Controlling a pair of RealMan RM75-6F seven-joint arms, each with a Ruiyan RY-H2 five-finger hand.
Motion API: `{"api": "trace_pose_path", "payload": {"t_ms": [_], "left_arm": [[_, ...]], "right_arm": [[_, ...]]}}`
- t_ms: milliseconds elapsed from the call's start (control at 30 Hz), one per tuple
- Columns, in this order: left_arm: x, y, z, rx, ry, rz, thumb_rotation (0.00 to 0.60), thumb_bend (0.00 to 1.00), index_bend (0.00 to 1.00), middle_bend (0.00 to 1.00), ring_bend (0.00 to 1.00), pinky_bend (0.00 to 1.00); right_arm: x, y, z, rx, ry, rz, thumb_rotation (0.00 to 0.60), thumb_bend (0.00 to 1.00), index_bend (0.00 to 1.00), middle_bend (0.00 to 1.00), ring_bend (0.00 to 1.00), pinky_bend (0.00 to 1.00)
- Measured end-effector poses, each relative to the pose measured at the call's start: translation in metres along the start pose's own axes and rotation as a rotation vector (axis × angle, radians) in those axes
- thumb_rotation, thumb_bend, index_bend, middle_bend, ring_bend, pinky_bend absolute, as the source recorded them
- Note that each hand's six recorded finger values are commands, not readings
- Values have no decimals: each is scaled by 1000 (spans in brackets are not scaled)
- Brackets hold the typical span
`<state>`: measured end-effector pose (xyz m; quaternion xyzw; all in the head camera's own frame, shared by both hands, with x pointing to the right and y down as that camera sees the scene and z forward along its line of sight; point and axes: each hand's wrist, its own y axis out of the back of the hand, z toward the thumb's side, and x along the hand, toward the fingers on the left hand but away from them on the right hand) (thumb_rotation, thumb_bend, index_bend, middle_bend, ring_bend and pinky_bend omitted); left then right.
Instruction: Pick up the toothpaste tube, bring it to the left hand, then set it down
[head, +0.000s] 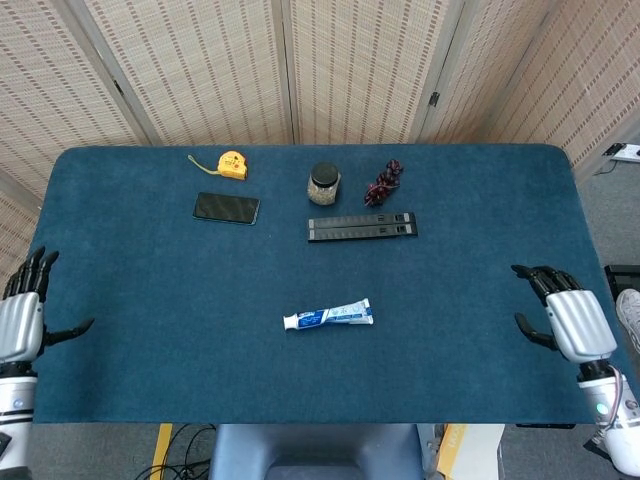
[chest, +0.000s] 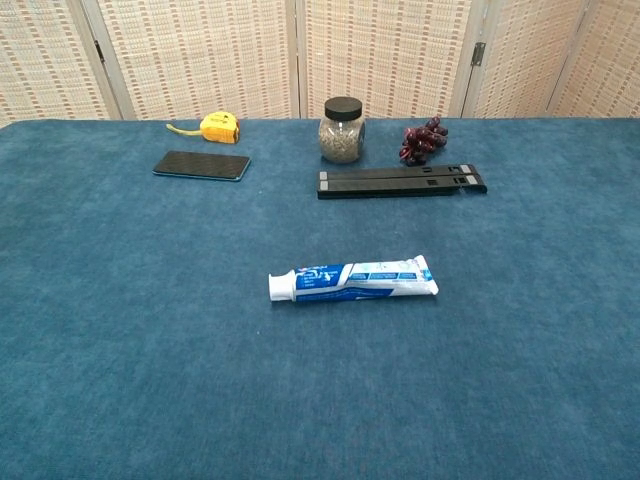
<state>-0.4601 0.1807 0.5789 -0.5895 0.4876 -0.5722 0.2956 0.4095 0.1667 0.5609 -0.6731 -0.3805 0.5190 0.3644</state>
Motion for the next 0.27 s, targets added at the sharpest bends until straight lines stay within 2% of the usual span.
{"api": "trace_pose_path", "payload": {"t_ms": [133, 267], "left_arm": [[-23, -3, 1, 18, -11, -24, 600, 74, 76, 21, 2, 134], [-34, -2, 8, 28, -41, -18, 600, 74, 76, 21, 2, 134]], "right_arm": [[18, -3, -6, -9, -20, -2, 600, 338, 186, 316, 203, 226], [27, -4, -5, -21, -13, -12, 600, 330, 203, 328, 213, 226]]}}
